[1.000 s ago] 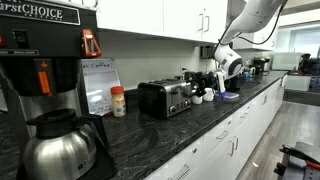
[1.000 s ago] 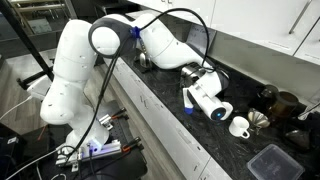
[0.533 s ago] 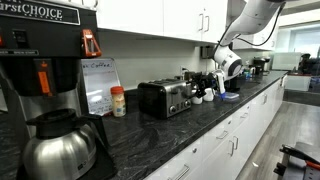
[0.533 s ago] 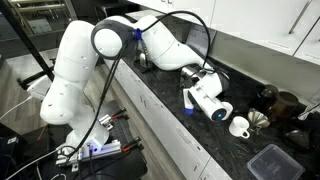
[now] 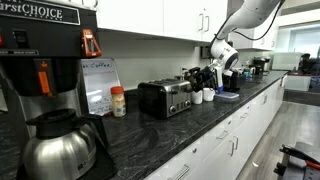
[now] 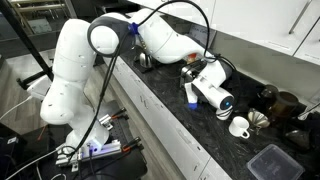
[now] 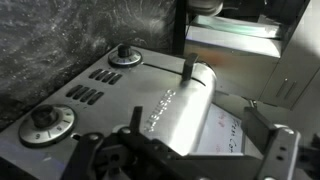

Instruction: Push the right lever on the toaster downwards

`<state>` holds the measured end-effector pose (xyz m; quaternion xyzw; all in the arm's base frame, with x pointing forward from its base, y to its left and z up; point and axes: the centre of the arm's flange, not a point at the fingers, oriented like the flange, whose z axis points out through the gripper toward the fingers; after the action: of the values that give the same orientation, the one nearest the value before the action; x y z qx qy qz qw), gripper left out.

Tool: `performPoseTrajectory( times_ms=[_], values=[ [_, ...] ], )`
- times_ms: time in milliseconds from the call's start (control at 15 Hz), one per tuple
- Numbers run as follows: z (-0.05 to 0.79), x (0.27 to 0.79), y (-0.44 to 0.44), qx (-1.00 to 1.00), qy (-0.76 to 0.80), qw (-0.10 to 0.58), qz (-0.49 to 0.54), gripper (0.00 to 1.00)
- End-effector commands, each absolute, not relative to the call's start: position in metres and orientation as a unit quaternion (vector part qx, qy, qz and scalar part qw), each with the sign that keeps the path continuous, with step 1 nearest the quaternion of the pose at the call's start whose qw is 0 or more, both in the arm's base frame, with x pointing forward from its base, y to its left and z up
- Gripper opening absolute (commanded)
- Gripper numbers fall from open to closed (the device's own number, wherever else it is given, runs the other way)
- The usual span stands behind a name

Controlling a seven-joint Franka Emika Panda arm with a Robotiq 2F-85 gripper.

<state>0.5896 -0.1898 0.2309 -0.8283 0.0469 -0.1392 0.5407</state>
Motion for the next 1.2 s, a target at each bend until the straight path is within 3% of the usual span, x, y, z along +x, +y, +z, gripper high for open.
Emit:
performPoseTrajectory(
  times_ms=[0,533,1133],
  values=[
    [0.271,0.592,-0.179,-0.834,0.005,0.539,-0.122,1.0],
    [0.336,0.59,-0.166,-0.858,-0.076,0.5,-0.093,1.0],
    [0.365,0.6,-0.153,-0.903,-0.154,0.396,-0.067,1.0]
  ],
)
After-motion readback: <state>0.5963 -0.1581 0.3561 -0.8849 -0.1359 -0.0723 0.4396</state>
